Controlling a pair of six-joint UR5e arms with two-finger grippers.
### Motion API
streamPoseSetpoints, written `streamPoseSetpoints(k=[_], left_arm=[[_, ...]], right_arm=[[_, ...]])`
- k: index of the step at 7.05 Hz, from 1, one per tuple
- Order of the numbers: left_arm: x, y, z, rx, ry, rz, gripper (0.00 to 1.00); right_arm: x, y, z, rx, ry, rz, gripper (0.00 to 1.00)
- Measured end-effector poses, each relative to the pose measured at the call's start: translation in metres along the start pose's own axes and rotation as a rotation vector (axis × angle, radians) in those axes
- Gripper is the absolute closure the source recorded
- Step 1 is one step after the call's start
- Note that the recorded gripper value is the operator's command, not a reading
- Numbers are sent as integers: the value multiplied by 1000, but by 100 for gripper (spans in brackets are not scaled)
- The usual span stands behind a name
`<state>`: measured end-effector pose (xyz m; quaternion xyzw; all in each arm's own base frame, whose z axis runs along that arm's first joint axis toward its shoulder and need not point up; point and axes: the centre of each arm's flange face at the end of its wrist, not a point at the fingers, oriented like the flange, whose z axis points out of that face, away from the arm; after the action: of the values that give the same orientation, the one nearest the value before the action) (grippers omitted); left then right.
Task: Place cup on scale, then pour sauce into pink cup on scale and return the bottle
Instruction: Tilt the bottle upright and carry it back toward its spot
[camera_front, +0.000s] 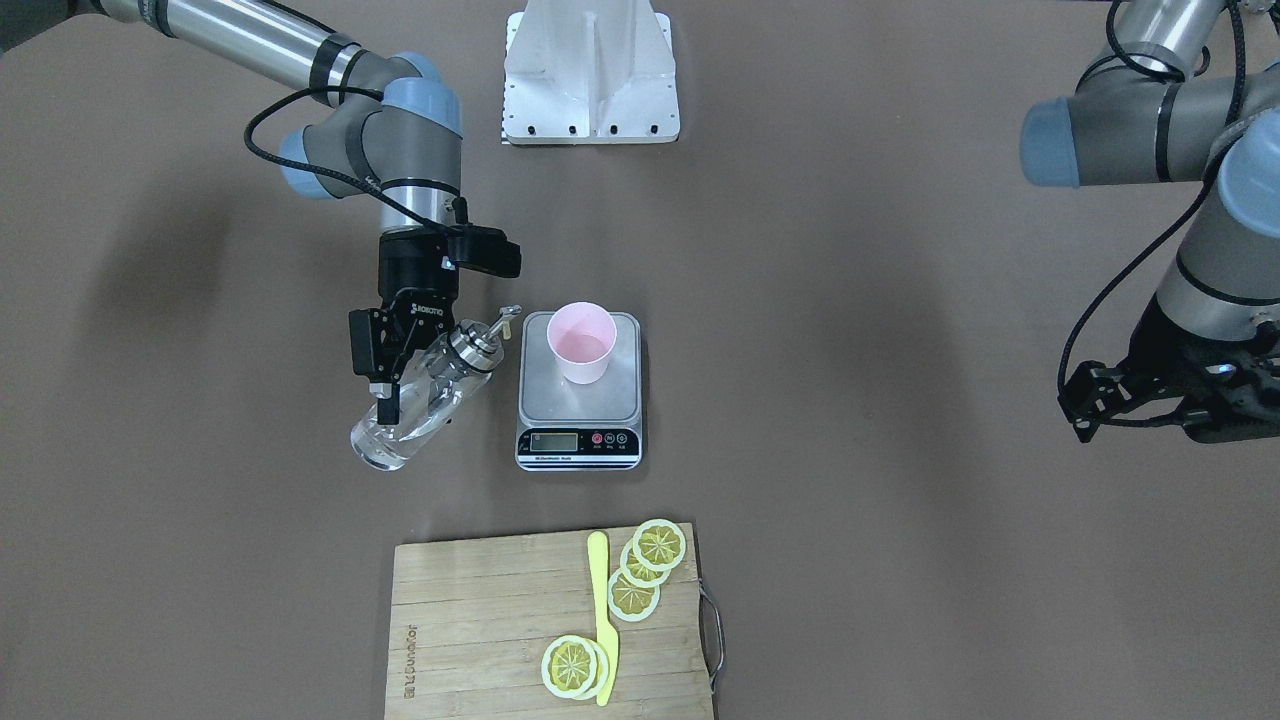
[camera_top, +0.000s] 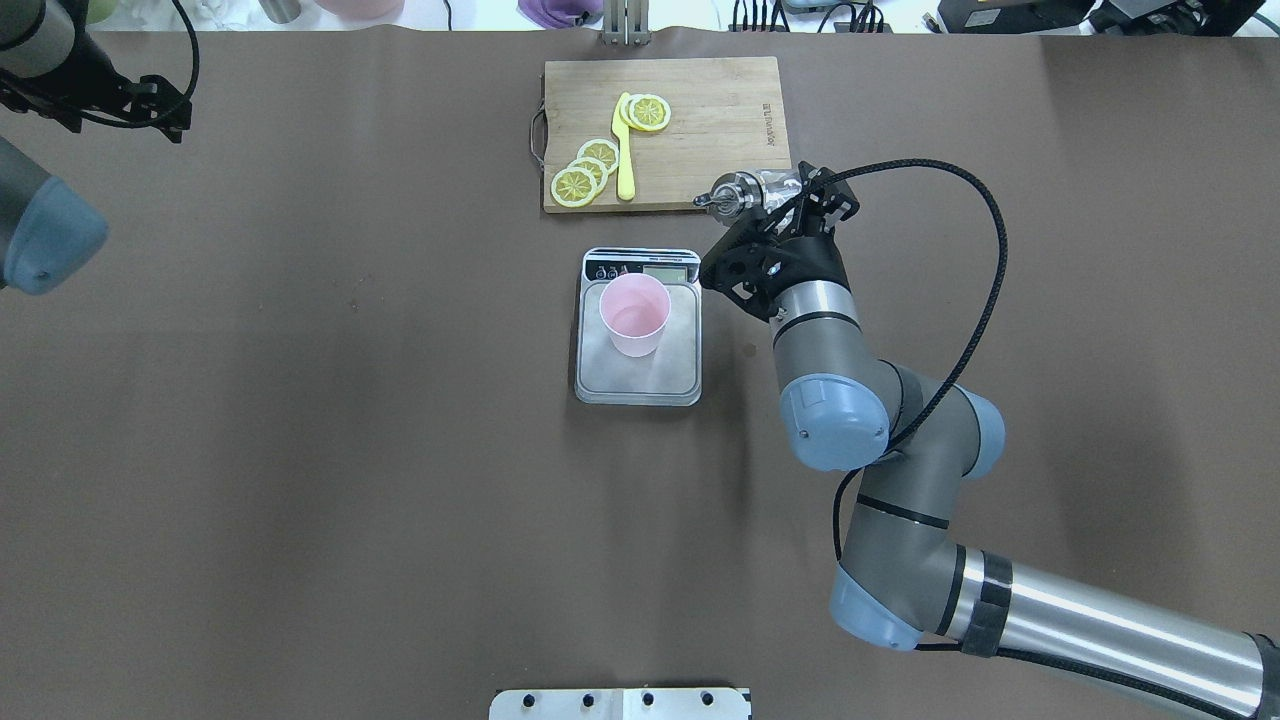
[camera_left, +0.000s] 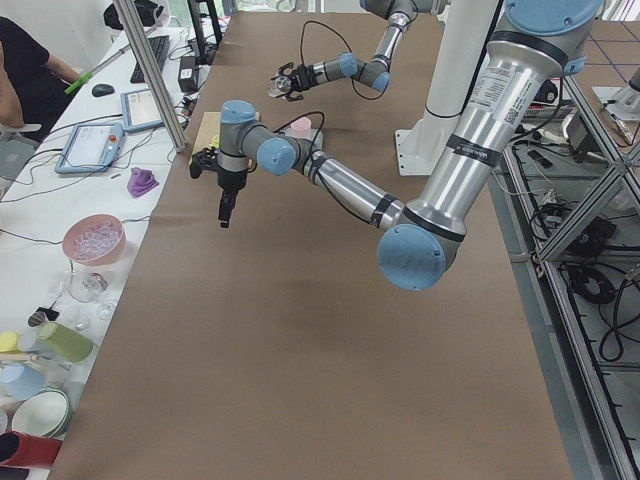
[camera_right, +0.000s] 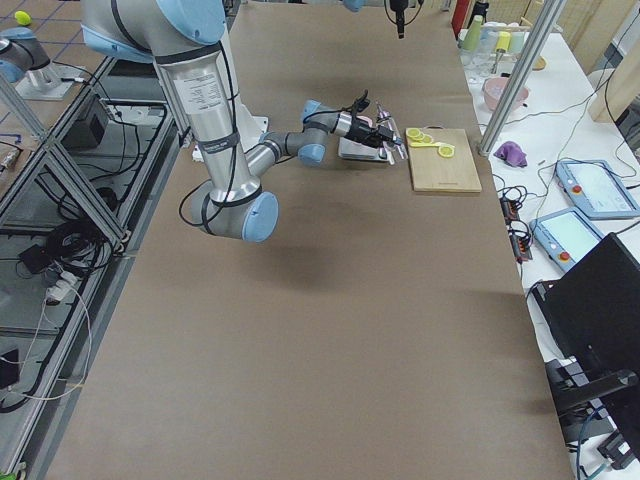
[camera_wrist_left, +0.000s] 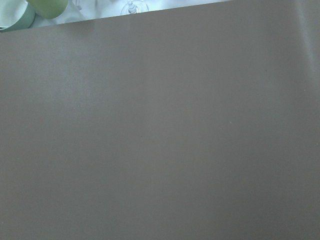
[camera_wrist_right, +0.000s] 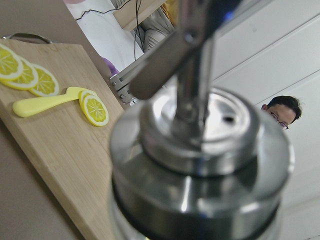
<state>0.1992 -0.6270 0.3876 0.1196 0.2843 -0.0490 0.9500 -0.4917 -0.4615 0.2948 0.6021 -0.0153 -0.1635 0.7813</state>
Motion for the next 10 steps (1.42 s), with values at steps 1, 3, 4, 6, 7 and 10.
streamPoseSetpoints(k=[1,3,4,6,7,10], left_arm=[[1,0,-1,2,2,0,1],[1,0,-3,4,3,0,1],[0,1,-2,3,2,-1,1],[-4,3,0,0,-1,-3,1],[-9,5,2,-4,-5,-2,1],[-43,14,23,-52,-44,26,1]], right_arm=[[11,8,2,-7,-15,74,100],[35,30,9,-14,-39,178,100],[47,43,13,-14,-51,211,100],[63,58,20,-29,-71,349,100],[66,60,22,-37,-80,429,100],[90,89,24,-45,-101,580,100]])
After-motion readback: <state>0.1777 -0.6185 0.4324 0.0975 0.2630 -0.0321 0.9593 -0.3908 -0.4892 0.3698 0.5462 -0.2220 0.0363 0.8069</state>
